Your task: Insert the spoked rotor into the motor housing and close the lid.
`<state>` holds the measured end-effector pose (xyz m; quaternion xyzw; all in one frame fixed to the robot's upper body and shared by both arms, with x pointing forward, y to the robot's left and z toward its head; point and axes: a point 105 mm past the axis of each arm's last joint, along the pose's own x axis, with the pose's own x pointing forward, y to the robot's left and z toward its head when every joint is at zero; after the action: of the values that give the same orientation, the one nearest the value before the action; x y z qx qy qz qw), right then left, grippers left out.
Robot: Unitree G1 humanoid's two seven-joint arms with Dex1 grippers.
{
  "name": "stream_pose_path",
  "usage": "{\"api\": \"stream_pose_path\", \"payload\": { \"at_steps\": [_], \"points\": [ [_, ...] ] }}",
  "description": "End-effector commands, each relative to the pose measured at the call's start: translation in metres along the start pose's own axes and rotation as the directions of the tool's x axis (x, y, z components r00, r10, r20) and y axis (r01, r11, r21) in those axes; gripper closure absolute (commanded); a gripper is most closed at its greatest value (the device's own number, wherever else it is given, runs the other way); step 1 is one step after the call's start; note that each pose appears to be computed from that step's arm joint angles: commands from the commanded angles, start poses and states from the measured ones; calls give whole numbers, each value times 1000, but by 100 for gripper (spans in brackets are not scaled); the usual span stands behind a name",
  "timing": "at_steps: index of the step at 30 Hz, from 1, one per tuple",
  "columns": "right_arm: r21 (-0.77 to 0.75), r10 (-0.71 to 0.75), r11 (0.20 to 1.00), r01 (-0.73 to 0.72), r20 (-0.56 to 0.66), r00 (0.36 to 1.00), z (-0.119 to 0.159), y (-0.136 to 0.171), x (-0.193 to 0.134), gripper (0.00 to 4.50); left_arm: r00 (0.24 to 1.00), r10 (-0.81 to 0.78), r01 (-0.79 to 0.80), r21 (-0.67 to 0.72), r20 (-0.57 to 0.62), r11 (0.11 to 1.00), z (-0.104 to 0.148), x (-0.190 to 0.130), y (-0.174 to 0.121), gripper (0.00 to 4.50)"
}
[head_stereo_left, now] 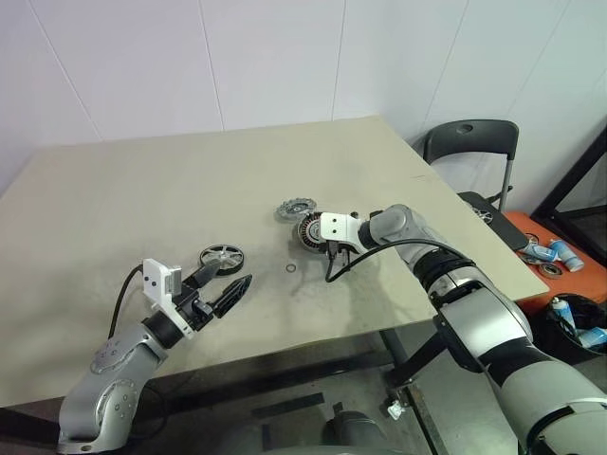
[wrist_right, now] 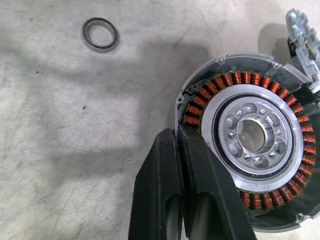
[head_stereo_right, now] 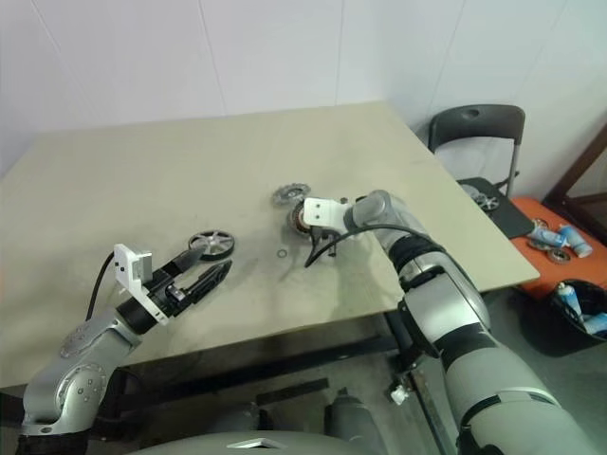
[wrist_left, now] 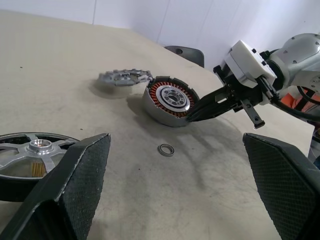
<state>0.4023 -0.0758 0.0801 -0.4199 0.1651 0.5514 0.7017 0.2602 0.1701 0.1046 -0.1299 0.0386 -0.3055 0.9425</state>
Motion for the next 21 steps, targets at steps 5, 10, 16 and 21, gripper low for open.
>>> {"api": "stream_pose_path", "payload": {
  "at_steps": [5,10,16,21],
  "points": [
    [-9,187,982,-187,147,971,40,12,-30,449,999,-18,16,36,41,999,13,1,-2,0],
    [12,235,971,-240,159,959,43,32,-41,449,999,-17,16,32,40,999,12,1,-3,0],
    [103,195,972,-210,139,971,22,49,-47,449,999,-16,15,29,40,999,12,0,-4,0],
    [154,165,969,-192,172,971,25,58,-58,449,999,-18,17,26,32,1000,11,0,-5,0]
  ]
}}
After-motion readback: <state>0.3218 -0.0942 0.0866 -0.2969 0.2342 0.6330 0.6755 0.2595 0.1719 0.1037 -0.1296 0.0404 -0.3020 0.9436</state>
